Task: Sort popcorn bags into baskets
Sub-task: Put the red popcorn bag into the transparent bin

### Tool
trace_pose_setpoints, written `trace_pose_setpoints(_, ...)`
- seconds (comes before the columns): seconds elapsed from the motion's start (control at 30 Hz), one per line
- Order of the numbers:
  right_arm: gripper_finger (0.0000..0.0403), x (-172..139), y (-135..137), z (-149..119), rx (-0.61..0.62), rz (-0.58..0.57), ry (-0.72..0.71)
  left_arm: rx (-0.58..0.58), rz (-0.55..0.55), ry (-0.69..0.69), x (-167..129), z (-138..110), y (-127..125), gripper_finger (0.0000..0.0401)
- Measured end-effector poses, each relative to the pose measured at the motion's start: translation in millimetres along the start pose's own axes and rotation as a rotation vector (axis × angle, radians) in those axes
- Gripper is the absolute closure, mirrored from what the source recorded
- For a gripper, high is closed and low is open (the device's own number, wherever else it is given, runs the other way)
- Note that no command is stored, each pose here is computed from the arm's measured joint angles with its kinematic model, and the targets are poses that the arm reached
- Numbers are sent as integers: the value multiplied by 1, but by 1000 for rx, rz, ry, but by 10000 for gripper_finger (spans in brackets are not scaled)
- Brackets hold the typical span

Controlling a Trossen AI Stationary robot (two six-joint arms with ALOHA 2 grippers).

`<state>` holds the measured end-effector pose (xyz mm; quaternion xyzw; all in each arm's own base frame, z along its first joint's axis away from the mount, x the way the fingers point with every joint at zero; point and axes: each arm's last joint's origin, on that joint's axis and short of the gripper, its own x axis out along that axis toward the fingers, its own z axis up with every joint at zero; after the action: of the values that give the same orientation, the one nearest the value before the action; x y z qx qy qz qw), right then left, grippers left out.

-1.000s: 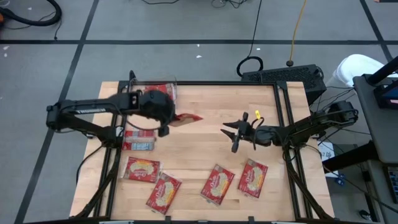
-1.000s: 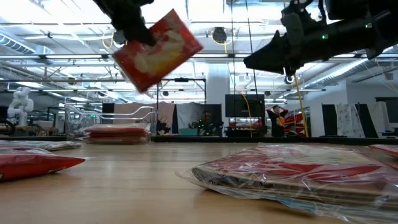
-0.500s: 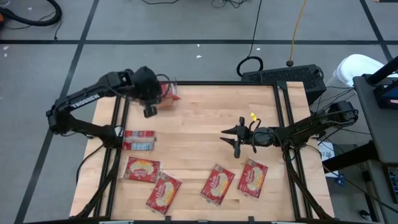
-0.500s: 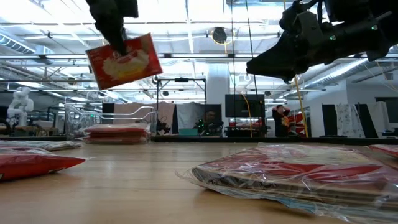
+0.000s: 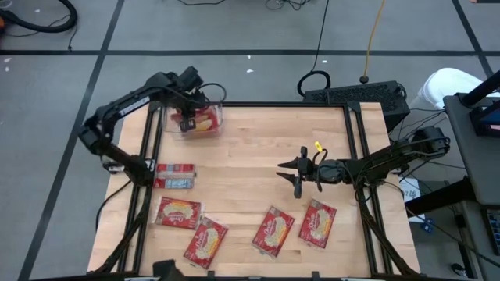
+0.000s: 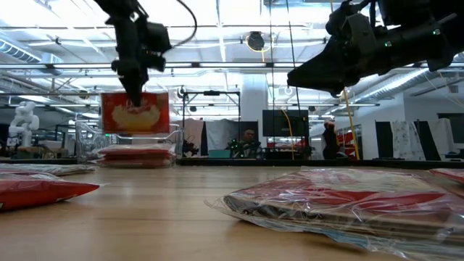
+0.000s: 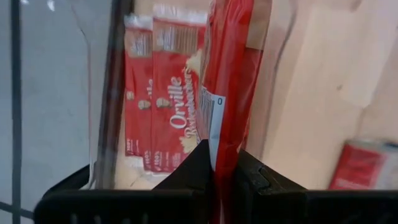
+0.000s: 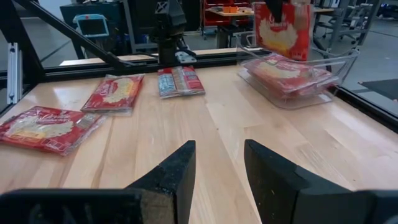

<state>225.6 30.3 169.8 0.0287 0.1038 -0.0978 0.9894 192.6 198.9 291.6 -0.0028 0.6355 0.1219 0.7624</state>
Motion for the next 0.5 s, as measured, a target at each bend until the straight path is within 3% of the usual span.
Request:
trace_pose_setpoints(0.27,271,0,-1,-5,-16,-6,43,12,-69,102,37,0,20,366)
trace_pose_setpoints(0.5,271,0,-1,-5,-19,-6,47,11,-85,124,47,-2,28,366)
